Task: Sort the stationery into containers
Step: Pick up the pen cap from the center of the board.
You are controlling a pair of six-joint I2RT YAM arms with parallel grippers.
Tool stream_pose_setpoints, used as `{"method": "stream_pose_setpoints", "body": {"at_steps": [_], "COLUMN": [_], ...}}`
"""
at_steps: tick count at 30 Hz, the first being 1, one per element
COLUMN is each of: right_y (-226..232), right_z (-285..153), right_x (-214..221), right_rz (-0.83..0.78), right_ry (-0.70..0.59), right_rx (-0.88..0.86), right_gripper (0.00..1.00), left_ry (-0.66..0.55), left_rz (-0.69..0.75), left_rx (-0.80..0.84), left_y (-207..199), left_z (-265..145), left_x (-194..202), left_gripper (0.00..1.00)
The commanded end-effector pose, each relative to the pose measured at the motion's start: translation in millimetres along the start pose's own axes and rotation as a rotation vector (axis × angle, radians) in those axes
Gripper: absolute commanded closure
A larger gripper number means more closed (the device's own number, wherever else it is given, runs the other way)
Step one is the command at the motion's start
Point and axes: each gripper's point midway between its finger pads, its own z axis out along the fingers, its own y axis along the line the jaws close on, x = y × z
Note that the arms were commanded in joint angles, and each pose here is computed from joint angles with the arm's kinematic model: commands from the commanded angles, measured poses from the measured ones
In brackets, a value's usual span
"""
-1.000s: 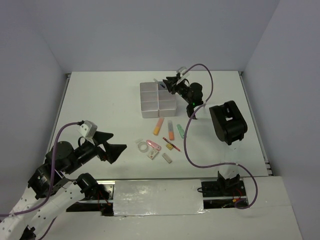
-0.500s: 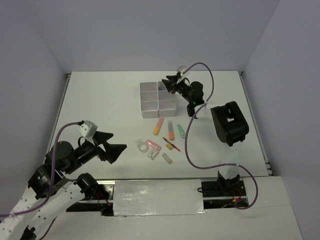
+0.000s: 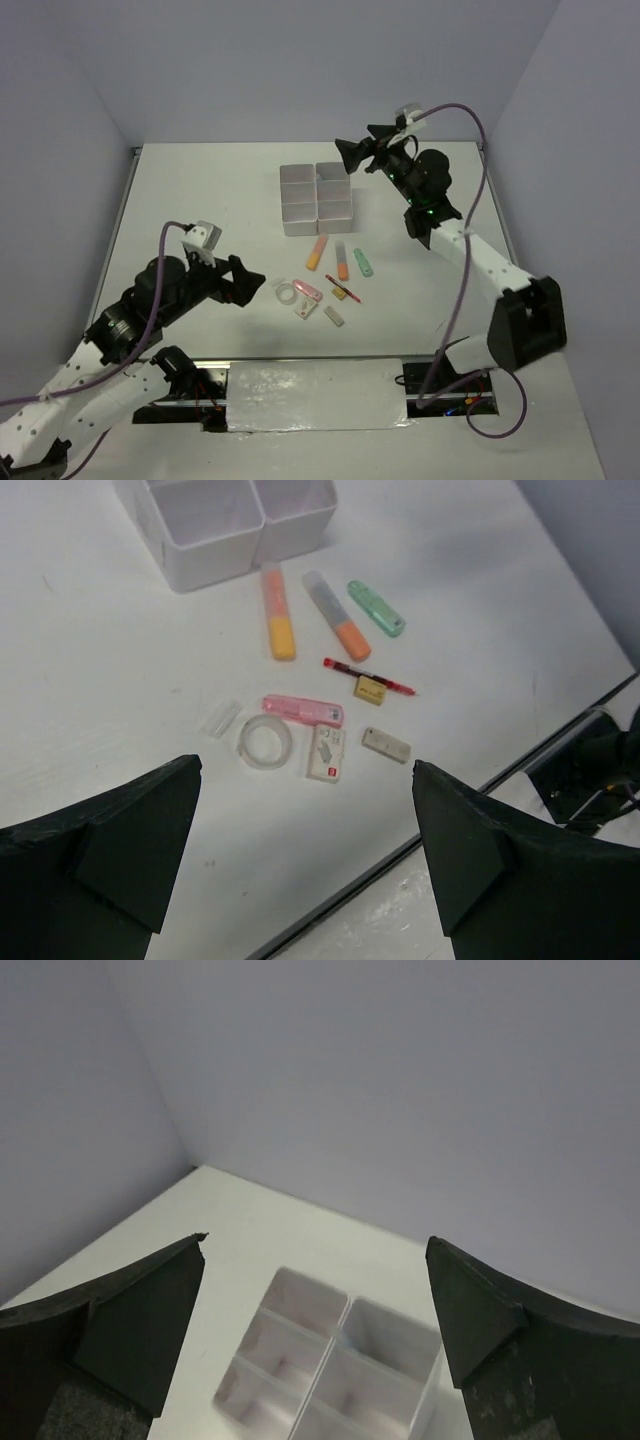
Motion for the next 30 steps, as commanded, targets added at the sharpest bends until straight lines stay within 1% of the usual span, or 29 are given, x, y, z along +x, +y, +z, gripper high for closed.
{"method": "stream_pose_setpoints", "body": {"at_steps": [1,2,3,4,5,6,7,8,9,10,12,13,14,15,16,17,18,19,21,22,23,24,25,27,28,29,30], "right_y": [-23.7,-22.4,-16.7,-17.2,-12.8,-8.8,-6.6,-0.6,4.8,8.0,17.9,20.3,23.8,26.6,31.2,35.9,38.6,46.3,50.5,50.7,50.7,50.1,49.7,53.3,56.3,62.8,65.4], "right_z": [-59.0,-73.2,-84.8,-100.6,-120.6,-130.7,-148.5,-156.7,-163.9,-178.6,-190.1,-199.6,-202.9,-206.9,-214.5,-216.7,-219.8,-224.2,-228.1,-230.7,-231.6,-235.0,-234.8,-233.9,-232.8,-231.3,-230.5], "right_x": [49.4,39.4,45.0,58.8,62.7,69.7,90.4,91.0,98.7,115.0,124.6,135.7,128.4,129.2,130.9,131.3,132.4,136.6,140.6,143.5,140.2,142.9,136.1,129.0,127.3,125.5,124.9], "right_rz": [0.141,0.15,0.161,0.155,0.14,0.13,0.123,0.128,0.126,0.106,0.124,0.148,0.163,0.179,0.192,0.2,0.207,0.217,0.226,0.235,0.237,0.246,0.25,0.262,0.266,0.275,0.279], "right_ry": [0.306,0.309,0.346,0.392,0.431,0.456,0.527,0.541,0.575,0.647,0.699,0.72,0.679,0.663,0.643,0.641,0.644,0.669,0.697,0.705,0.69,0.69,0.658,0.626,0.619,0.619,0.625], "right_rx": [0.338,0.381,0.409,0.447,0.481,0.481,0.489,0.469,0.455,0.438,0.398,0.4,0.384,0.373,0.348,0.321,0.309,0.271,0.256,0.262,0.262,0.273,0.276,0.255,0.237,0.2,0.187], "right_gripper": [0.0,0.0,0.0,0.0,0.0,0.0,0.0,0.0,0.0,0.01,0.05,0.08,0.09,0.12,0.27,0.37,0.45,0.49,0.5,0.52,0.52,0.42,0.42,0.41,0.41,0.42,0.42], "left_ry": [-0.049,-0.02,-0.022,-0.014,0.004,0.017,0.025,0.056,0.063,0.083,0.095,0.109,0.133,0.147,0.162,0.166,0.167,0.16,0.153,0.15,0.171,0.179,0.197,0.201,0.203,0.195,0.183], "left_rz": [-0.123,-0.133,-0.16,-0.172,-0.179,-0.197,-0.208,-0.215,-0.223,-0.229,-0.243,-0.238,-0.238,-0.231,-0.223,-0.22,-0.223,-0.217,-0.195,-0.182,-0.174,-0.166,-0.161,-0.158,-0.147,-0.141,-0.139], "left_rx": [-0.07,-0.099,-0.13,-0.15,-0.167,-0.173,-0.178,-0.189,-0.183,-0.172,-0.162,-0.149,-0.138,-0.14,-0.141,-0.168,-0.177,-0.199,-0.215,-0.228,-0.256,-0.284,-0.307,-0.356,-0.371,-0.401,-0.401], "left_y": [1.1,4.3,8.2,10.4,11.2,10.7,9.7,10.4,8.8,7.1,4.8,3.0,0.4,0.3,-1.6,2.2,2.5,6.0,10.6,14.1,19.6,25.0,29.3,39.0,42.4,47.5,45.8], "left_z": [15.1,23.5,27.1,30.9,38.0,41.2,43.9,49.9,53.5,56.6,63.3,65.9,68.6,69.2,69.3,69.5,67.6,63.6,60.7,60.7,60.4,60.6,63.3,66.5,70.4,72.0,74.3], "left_x": [-24.3,-19.9,-20.8,-20.0,-19.3,-17.6,-18.5,-11.9,-10.2,-4.3,0.1,4.6,9.1,12.5,15.8,17.0,17.2,17.2,17.3,18.3,24.0,27.0,33.0,39.7,41.2,40.0,32.8], "left_gripper": [0.01,0.01,0.01,0.01,0.01,0.01,0.01,0.01,0.01,0.01,0.01,0.01,0.01,0.01,0.01,0.01,0.01,0.01,0.01,0.01,0.01,0.01,0.01,0.07,0.09,0.18,0.25]}}
